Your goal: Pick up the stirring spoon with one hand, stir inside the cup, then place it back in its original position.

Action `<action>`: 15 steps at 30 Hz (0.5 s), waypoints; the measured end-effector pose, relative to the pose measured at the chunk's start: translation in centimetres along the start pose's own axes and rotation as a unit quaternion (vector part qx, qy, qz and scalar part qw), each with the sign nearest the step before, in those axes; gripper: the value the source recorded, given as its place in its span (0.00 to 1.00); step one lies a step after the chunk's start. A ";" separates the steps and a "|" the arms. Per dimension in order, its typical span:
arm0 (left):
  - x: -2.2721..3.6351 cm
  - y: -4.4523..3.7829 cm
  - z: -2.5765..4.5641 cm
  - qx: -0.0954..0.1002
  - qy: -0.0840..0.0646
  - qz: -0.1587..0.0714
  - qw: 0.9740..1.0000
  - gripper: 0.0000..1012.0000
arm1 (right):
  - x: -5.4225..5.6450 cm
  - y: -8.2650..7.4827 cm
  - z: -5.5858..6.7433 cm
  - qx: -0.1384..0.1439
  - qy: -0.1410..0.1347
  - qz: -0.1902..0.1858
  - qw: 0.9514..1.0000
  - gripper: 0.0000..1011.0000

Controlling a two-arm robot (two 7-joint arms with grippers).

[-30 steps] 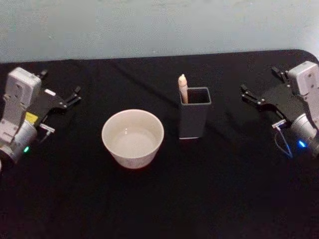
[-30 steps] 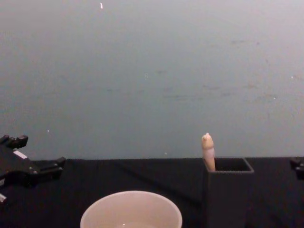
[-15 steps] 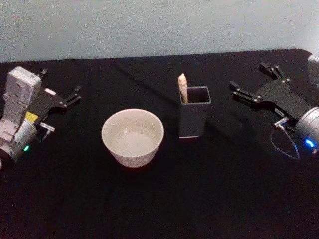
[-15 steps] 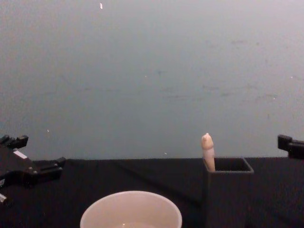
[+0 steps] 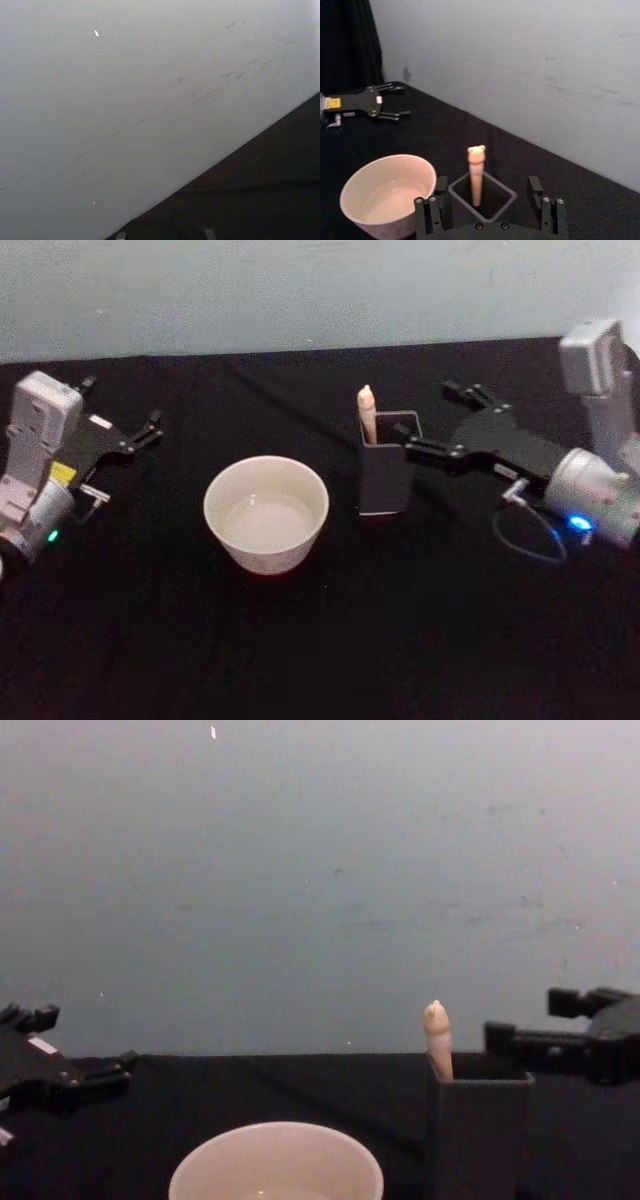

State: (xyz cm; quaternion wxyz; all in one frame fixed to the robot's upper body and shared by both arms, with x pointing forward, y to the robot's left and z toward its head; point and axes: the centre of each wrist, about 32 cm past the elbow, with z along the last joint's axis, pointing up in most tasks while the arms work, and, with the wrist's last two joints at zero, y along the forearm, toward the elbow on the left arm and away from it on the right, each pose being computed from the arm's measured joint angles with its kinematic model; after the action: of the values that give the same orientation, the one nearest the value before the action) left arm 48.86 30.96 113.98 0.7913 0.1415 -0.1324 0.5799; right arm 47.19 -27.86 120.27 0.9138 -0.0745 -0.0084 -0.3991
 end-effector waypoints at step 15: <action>0.00 0.00 0.00 0.000 0.000 0.000 1.000 0.99 | -0.3 4.9 -0.3 -0.019 -0.005 0.000 1.000 0.99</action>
State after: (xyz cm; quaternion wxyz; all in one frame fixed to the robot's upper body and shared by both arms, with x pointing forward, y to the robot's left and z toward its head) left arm 48.86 30.97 113.98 0.7913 0.1415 -0.1325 0.5799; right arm 50.58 -24.44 119.29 0.9123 -0.0938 -0.0055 -0.3985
